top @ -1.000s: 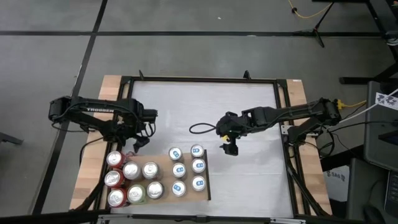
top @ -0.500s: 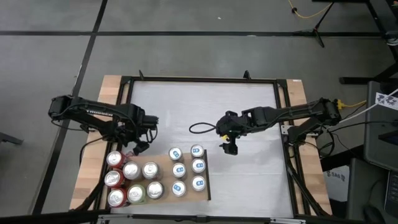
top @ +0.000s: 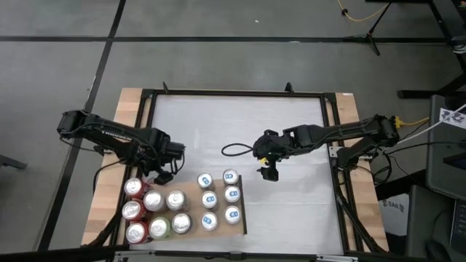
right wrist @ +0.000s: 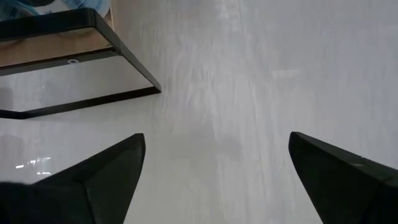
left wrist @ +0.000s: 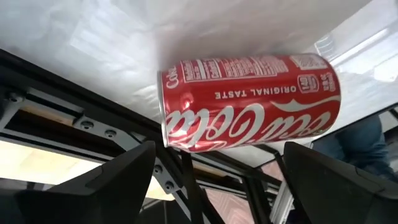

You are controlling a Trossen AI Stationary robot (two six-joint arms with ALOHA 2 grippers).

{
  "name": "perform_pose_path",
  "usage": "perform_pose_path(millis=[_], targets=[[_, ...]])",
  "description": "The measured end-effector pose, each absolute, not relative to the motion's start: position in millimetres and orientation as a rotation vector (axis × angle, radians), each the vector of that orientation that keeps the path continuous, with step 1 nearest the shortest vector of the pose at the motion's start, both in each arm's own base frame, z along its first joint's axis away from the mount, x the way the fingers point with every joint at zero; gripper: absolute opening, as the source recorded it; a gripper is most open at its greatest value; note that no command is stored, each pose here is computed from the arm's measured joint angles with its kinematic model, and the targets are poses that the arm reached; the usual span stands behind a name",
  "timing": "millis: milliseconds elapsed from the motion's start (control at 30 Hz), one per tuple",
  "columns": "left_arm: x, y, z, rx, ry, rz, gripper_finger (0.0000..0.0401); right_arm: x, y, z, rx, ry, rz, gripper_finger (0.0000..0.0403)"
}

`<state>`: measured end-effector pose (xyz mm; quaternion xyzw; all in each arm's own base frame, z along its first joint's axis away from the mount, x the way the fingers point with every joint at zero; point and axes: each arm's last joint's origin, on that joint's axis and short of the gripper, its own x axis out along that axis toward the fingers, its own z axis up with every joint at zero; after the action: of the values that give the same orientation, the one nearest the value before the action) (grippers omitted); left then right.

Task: Place canned beverage on shelf
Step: Put the red soda can on the shelf aligned with the silver soda cans

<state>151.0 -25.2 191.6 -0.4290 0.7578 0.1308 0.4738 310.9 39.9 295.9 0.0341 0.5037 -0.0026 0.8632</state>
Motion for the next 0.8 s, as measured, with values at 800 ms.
perform_pose_path(millis=[800], targets=[[158, -42, 191, -1.014, 1.813, 0.214, 0.0353, 311, 40, 296, 0.066, 1.055, -0.011, 0.0386]])
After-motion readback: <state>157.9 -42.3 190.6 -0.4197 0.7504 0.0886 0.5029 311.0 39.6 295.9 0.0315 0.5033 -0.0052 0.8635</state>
